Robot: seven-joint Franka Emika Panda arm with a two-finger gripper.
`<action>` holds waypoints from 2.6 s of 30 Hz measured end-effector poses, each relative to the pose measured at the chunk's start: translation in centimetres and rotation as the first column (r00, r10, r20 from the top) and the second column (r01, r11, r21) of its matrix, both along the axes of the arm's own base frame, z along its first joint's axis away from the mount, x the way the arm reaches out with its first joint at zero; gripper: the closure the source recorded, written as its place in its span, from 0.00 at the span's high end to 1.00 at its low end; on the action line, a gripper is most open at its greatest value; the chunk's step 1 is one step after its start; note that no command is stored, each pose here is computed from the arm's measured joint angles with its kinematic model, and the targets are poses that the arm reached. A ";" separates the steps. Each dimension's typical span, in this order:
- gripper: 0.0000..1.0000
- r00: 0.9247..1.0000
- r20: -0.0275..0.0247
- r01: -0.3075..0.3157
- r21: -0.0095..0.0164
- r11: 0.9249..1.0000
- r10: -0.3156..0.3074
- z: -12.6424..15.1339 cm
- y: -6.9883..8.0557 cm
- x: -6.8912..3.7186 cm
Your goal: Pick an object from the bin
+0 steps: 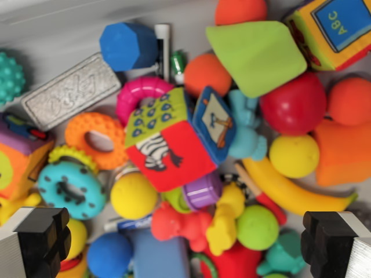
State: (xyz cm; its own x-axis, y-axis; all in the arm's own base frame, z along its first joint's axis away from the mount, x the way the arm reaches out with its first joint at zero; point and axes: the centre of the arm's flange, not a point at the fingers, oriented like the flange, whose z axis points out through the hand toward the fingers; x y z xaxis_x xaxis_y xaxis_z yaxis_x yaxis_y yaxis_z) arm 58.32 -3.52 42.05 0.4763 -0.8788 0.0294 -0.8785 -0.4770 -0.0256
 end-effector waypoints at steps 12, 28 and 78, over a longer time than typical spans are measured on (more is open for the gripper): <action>1.00 0.993 -0.005 0.121 0.004 0.993 -0.121 -1.4 0.0 -0.1; 1.00 0.947 -0.013 0.321 0.008 0.947 -0.320 -3.8 -0.1 -0.3; 1.00 0.569 -0.040 0.822 0.006 0.569 -0.821 -14.7 -0.3 -1.0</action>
State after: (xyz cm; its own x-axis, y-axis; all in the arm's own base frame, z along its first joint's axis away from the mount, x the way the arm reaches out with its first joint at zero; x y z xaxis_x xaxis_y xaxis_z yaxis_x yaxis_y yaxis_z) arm 57.29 -3.86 27.39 -0.4512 -0.8924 0.0048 -0.8924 0.4512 0.0062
